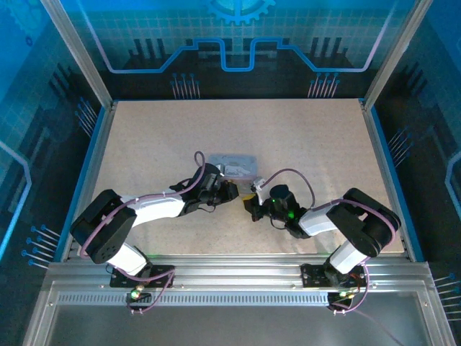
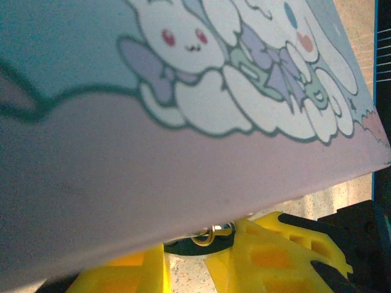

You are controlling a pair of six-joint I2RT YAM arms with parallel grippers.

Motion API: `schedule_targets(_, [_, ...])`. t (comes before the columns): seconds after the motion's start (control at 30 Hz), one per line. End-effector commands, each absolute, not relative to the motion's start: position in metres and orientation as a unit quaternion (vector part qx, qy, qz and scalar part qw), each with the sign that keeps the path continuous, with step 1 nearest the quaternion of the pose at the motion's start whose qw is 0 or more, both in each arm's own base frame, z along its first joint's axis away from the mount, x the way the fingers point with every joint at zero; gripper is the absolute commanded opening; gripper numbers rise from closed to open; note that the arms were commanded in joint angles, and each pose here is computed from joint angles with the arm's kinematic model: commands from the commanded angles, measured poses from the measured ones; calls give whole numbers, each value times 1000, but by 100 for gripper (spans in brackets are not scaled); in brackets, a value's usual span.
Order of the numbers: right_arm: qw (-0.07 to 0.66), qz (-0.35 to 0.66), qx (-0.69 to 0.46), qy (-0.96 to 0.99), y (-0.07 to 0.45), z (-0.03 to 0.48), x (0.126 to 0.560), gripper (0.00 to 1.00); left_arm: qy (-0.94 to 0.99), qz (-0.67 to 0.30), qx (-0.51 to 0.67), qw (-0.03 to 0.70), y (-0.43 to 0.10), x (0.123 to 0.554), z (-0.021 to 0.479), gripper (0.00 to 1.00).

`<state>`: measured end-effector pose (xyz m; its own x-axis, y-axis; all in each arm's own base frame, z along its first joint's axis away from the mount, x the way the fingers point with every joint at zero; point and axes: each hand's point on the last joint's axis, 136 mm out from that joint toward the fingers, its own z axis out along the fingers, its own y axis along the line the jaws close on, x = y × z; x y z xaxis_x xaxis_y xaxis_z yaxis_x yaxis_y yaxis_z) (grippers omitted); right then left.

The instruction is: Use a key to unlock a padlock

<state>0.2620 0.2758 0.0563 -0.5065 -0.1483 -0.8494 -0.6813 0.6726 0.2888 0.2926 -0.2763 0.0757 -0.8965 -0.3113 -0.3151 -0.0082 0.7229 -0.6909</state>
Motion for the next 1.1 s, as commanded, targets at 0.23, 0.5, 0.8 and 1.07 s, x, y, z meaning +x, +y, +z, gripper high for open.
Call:
schedule_targets(0.23, [451,337,-236,792,280,75,273,0,888,-393,-91,221,-285,301,96,20])
schedule_targets(0.5, [459,351,-223,785,286,83,279,0,882,-401,-104,223,-284,302,98,20])
schedule_targets(0.8, [475,365,-216,771,294,98,288,0,881,-404,-104,222,-285,301,98,19])
schedule_targets(1.07, [496,372,-217,754,302,120,297,0,881,-406,-103,220,-286,300,97,18])
